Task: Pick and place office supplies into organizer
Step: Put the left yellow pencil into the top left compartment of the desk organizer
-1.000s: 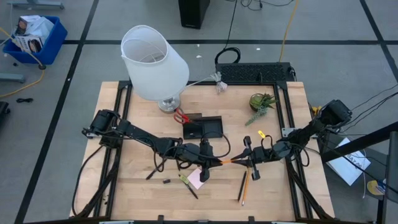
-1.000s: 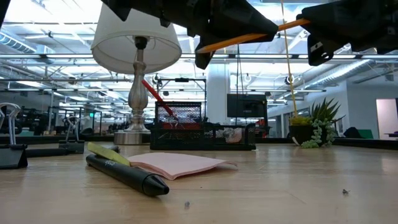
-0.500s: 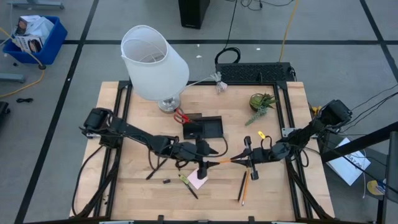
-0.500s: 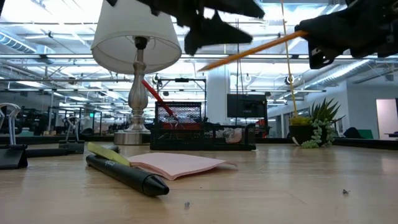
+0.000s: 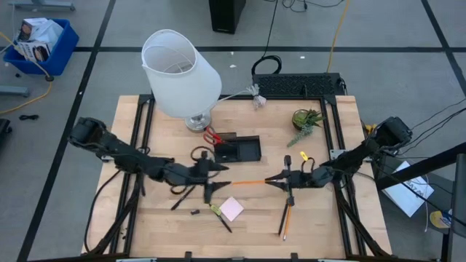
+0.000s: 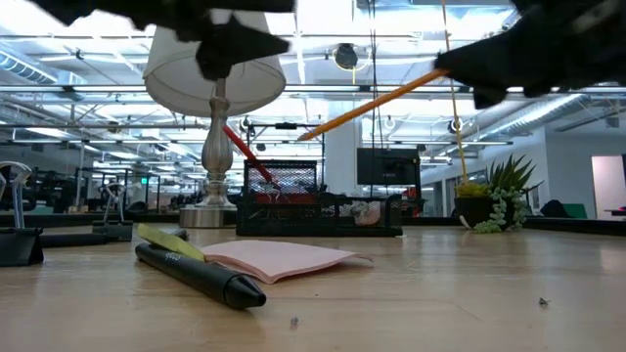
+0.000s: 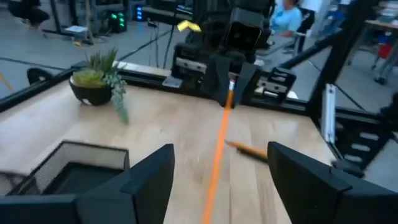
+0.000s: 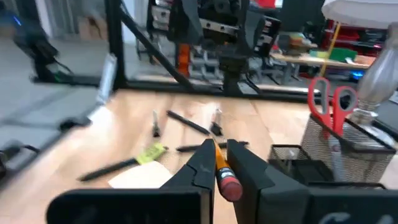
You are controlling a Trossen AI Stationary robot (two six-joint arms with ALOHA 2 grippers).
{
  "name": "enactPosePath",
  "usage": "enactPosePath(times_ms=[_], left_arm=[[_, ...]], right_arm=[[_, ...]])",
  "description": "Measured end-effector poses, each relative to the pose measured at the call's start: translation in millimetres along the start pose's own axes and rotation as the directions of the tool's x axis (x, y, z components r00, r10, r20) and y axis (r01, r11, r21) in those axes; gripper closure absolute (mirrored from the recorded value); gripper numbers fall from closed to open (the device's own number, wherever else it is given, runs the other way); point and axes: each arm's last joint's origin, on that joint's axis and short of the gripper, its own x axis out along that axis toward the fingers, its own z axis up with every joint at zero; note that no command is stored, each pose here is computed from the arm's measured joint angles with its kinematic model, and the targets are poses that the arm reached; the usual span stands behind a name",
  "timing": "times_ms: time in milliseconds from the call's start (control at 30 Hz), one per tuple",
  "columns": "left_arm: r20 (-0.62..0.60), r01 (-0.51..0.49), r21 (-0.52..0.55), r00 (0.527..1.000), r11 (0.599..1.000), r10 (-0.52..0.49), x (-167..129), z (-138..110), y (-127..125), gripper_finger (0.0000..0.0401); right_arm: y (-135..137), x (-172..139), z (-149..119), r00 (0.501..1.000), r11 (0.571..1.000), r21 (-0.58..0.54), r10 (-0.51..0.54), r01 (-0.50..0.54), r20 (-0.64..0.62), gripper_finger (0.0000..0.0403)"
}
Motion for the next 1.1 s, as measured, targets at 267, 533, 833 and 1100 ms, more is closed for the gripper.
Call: enactPosePath(times_ms=[267,533,833,1100], left_arm=[[0.060,0.058,0.018,0.996,0.998,-0.059,-38,-17,9,0.0143],[0.103,0.089,0.045,0.990,0.995,-0.093,-52,-21,10,0.0140],[0.104,0.074,0.037,0.992,0.997,-0.078,-52,-21,10,0.0140],[0.093,0.064,0.040,0.993,0.997,-0.067,-52,-23,11,0.0141]], right_arm=[[-17,54,43,0.971,0.977,-0.184,-0.139,0.103,-0.193,0.0386],[-56,83,89,0.909,0.937,-0.297,-0.279,0.186,-0.310,0.0386],[-93,92,115,0.865,0.912,-0.352,-0.341,0.210,-0.368,0.0385],[-105,102,91,0.825,0.929,-0.342,-0.302,0.142,-0.477,0.0384]])
